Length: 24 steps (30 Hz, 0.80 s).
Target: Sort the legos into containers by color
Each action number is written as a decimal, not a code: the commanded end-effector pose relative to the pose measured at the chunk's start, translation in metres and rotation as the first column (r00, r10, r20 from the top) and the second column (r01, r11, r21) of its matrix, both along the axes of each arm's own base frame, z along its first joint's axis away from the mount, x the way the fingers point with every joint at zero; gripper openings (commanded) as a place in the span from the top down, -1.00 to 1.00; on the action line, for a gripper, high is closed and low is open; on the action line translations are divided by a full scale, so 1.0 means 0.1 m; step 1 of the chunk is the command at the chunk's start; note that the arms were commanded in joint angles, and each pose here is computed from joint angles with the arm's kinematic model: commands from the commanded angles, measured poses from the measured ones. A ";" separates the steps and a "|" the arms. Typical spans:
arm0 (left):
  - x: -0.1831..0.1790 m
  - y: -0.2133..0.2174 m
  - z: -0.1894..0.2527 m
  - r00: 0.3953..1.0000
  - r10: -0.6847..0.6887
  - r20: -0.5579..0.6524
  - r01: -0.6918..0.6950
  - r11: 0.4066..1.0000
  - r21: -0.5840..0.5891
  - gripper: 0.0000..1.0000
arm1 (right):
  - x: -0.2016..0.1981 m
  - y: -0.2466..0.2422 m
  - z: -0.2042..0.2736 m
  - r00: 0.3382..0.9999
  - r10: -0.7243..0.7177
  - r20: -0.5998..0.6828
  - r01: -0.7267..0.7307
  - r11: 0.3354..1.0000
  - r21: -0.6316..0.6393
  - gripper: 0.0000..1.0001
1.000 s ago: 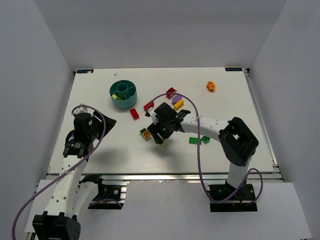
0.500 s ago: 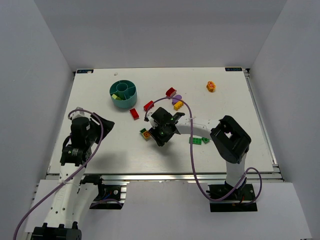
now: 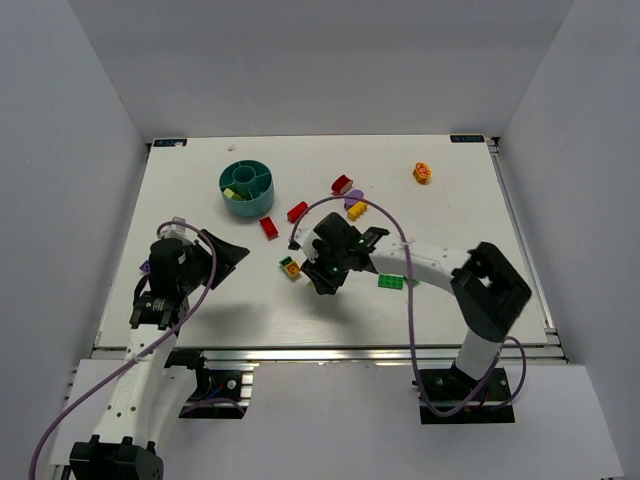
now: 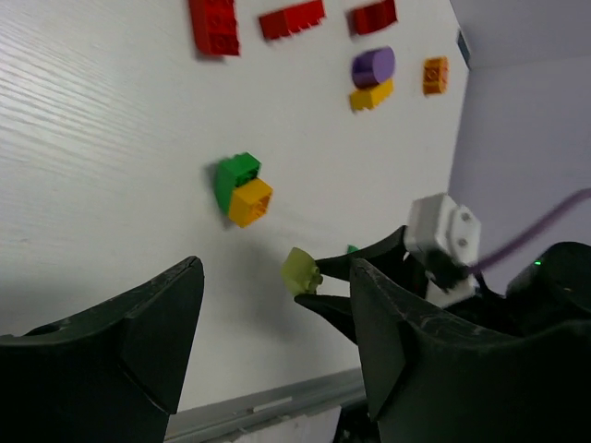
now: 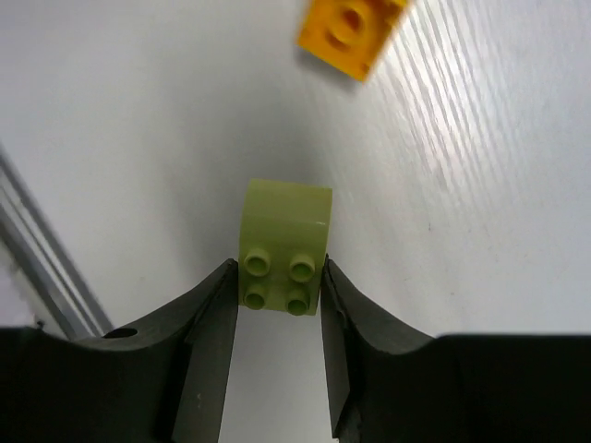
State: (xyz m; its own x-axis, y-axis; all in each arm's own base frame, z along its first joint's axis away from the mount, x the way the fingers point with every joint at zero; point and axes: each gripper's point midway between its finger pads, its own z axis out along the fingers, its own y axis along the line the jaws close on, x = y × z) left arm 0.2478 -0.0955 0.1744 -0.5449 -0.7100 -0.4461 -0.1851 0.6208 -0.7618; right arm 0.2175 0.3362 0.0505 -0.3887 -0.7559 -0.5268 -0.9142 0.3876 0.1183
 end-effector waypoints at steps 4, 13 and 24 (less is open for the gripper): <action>-0.01 -0.32 0.21 0.979 -0.172 0.105 0.184 0.976 -0.116 -0.48 | -0.20 0.27 0.95 0.895 0.339 0.290 -0.419 0.863 0.283 1.00; 0.07 -0.18 0.34 0.988 -0.100 0.122 0.107 0.993 -0.054 -0.48 | 0.18 0.62 1.52 0.786 0.331 0.523 -0.524 0.806 0.277 1.00; -0.03 -0.50 0.53 0.931 -0.276 0.238 0.318 0.934 -0.162 -0.45 | 0.28 0.91 1.74 0.722 0.350 0.597 -0.608 0.733 0.305 1.00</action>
State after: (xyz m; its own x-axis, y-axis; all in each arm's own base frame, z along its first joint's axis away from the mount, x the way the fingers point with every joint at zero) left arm 0.2491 -0.1359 0.2167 -0.6287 -0.6437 -0.4365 0.0806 0.5043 -0.8598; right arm 0.2385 0.4076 0.1927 0.2938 -0.4802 -0.8265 -0.9543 -0.0981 -0.2823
